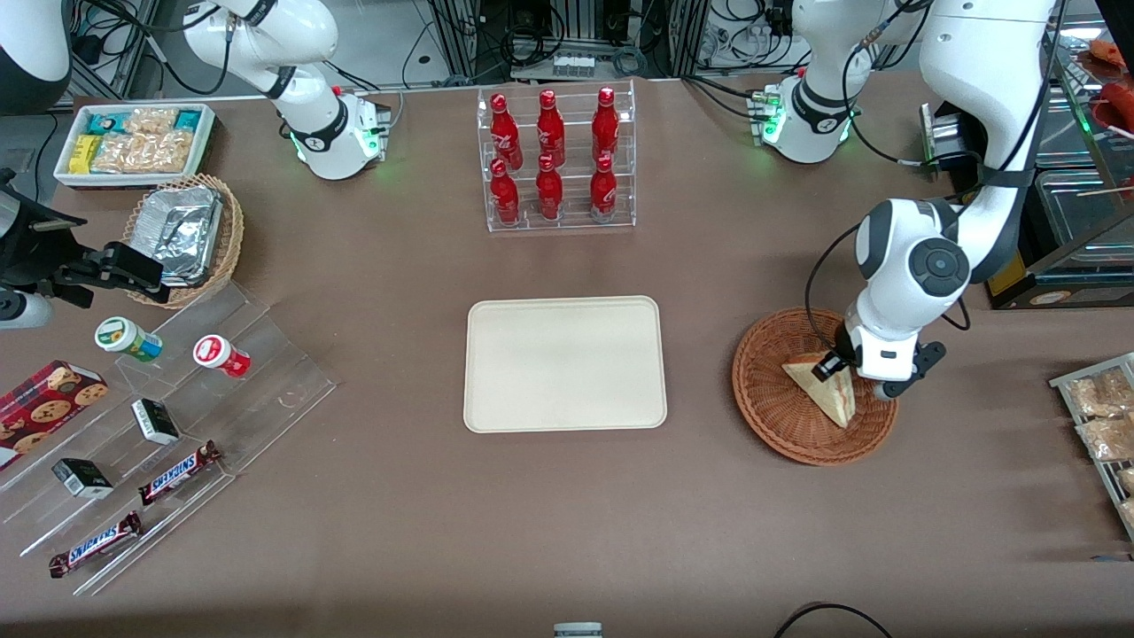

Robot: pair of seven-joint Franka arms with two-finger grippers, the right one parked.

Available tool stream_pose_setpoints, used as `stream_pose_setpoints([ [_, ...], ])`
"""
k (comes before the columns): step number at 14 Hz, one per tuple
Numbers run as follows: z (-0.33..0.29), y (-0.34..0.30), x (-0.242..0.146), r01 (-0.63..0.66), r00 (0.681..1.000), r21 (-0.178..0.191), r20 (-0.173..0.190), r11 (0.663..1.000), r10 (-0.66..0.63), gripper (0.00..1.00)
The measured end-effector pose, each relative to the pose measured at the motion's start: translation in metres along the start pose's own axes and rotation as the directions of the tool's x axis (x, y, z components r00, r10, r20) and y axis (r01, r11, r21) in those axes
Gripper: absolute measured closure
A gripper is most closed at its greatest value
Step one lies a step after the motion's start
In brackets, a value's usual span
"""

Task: Place sandwich from basket to tray
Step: 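Close the left gripper on the wrapped sandwich, then lift the sandwich and carry it with the left gripper over the cream tray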

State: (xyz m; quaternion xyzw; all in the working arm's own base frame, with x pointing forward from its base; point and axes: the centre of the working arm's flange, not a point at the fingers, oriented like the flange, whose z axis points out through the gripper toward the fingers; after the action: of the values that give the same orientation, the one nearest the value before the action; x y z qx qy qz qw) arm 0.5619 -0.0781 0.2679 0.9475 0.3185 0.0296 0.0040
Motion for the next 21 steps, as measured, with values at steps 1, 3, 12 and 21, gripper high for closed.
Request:
stream_pose_setpoints([
  [1, -0.002, 0.003, 0.003, 0.004, 1.0, -0.005, -0.005, 1.0, -0.004, 0.67],
  [3, -0.008, 0.007, 0.007, 0.003, 1.0, -0.011, -0.018, 1.0, -0.003, 0.74],
  [12, -0.146, 0.12, -0.096, -0.297, 0.955, 0.148, 0.039, 0.943, 0.295, 0.86],
  [21, -0.07, 0.276, -0.306, -0.562, 0.827, 0.135, 0.067, 0.816, 0.559, 0.86],
])
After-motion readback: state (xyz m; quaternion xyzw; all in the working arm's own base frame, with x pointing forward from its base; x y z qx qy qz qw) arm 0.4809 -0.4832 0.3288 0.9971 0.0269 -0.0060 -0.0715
